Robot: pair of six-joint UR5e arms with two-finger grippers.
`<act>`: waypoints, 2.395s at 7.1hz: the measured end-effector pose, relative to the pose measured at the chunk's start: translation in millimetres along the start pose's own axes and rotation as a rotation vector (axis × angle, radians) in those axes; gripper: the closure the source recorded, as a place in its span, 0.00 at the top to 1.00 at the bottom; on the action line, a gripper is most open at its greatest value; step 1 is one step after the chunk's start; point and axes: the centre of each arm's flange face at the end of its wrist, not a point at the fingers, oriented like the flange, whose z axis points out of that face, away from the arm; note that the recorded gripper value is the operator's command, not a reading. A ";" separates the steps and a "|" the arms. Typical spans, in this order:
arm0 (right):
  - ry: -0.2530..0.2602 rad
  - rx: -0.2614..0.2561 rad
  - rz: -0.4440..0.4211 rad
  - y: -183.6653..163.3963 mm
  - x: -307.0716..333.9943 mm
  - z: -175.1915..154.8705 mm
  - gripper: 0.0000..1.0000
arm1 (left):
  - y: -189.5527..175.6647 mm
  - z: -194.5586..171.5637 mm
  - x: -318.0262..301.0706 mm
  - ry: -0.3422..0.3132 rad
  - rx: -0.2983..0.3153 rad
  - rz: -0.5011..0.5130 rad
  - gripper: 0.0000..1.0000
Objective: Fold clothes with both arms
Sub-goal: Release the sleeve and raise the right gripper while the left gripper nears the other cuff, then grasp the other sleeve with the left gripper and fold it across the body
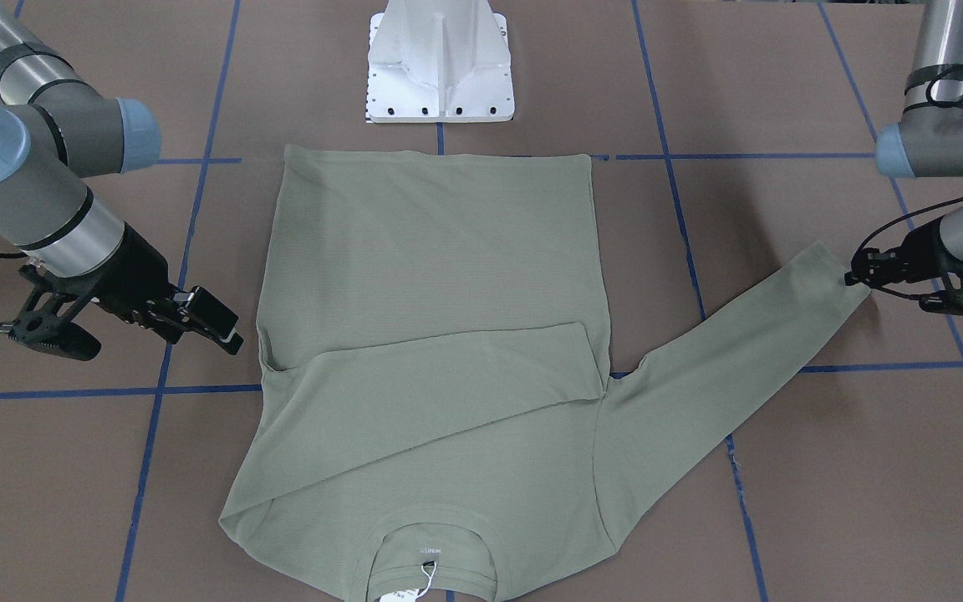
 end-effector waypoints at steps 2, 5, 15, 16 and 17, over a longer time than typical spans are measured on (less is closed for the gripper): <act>0.000 0.000 -0.001 0.6 -0.3 0.3 0.99 | -0.7 0.2 -0.3 -0.004 0.002 -0.001 0.57; 0.001 -0.001 0.001 0.7 0.6 0.5 0.99 | -1.2 0.3 0.0 -0.006 0.003 -0.001 0.54; -0.005 -0.009 0.017 -5.6 35.2 -27.4 0.99 | -13.6 -53.5 90.0 0.130 0.042 0.033 0.00; -0.012 -0.022 0.031 -21.6 65.4 -53.1 0.99 | -23.0 -80.0 133.1 0.181 0.069 0.023 0.00; -0.015 -0.025 0.030 -36.2 101.3 -79.4 0.99 | -34.0 -100.1 188.9 0.226 0.085 0.003 0.00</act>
